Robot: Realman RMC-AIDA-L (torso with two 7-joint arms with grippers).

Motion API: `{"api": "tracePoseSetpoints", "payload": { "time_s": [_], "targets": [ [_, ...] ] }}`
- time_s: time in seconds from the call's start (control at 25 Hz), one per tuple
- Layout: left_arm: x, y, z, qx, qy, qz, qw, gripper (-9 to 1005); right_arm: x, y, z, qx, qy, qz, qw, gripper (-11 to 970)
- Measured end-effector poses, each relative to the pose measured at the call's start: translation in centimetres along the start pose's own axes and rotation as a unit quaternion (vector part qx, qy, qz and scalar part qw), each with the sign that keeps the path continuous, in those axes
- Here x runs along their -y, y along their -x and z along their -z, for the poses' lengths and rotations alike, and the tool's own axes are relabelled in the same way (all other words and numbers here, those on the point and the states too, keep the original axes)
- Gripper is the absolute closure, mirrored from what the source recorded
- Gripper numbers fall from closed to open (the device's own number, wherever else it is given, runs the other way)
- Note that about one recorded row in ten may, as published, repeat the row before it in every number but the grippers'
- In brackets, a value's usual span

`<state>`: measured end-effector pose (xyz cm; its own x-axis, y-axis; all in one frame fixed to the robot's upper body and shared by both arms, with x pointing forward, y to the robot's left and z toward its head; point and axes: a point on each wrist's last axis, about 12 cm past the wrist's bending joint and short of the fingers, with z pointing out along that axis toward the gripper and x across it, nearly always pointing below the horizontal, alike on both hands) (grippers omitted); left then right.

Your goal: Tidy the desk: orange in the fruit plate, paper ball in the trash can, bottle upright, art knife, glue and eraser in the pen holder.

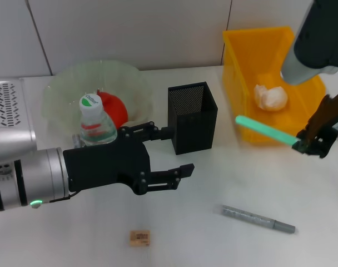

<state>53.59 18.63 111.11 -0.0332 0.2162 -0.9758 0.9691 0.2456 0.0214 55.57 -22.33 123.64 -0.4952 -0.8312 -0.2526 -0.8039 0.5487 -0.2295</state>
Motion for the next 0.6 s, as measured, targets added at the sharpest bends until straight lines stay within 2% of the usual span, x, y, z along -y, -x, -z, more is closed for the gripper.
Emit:
{"api": "tracePoseSetpoints", "payload": {
  "time_s": [0.24, 0.52, 0.56, 0.6],
  "targets": [
    [0.0, 0.0, 0.0, 0.000, -0.001, -0.001, 1.000, 199, 0.4, -0.2, 1.8, 0.000, -0.055, -0.001, 0.998, 798],
    [0.0, 0.1, -0.1, 0.001, -0.001, -0.001, 1.000, 199, 1.7, -0.3, 2.7, -0.021, -0.131, 0.027, 0.991, 798],
    [0.0, 0.1, -0.1, 0.001, -0.001, -0.001, 1.000, 199, 2.2, -0.2, 2.9, -0.027, -0.159, 0.040, 0.986, 798],
    [0.0, 0.1, -0.1, 0.001, -0.001, -0.001, 1.000, 199, 2.2, -0.2, 2.9, -0.027, -0.159, 0.040, 0.986, 797]
  ]
}}
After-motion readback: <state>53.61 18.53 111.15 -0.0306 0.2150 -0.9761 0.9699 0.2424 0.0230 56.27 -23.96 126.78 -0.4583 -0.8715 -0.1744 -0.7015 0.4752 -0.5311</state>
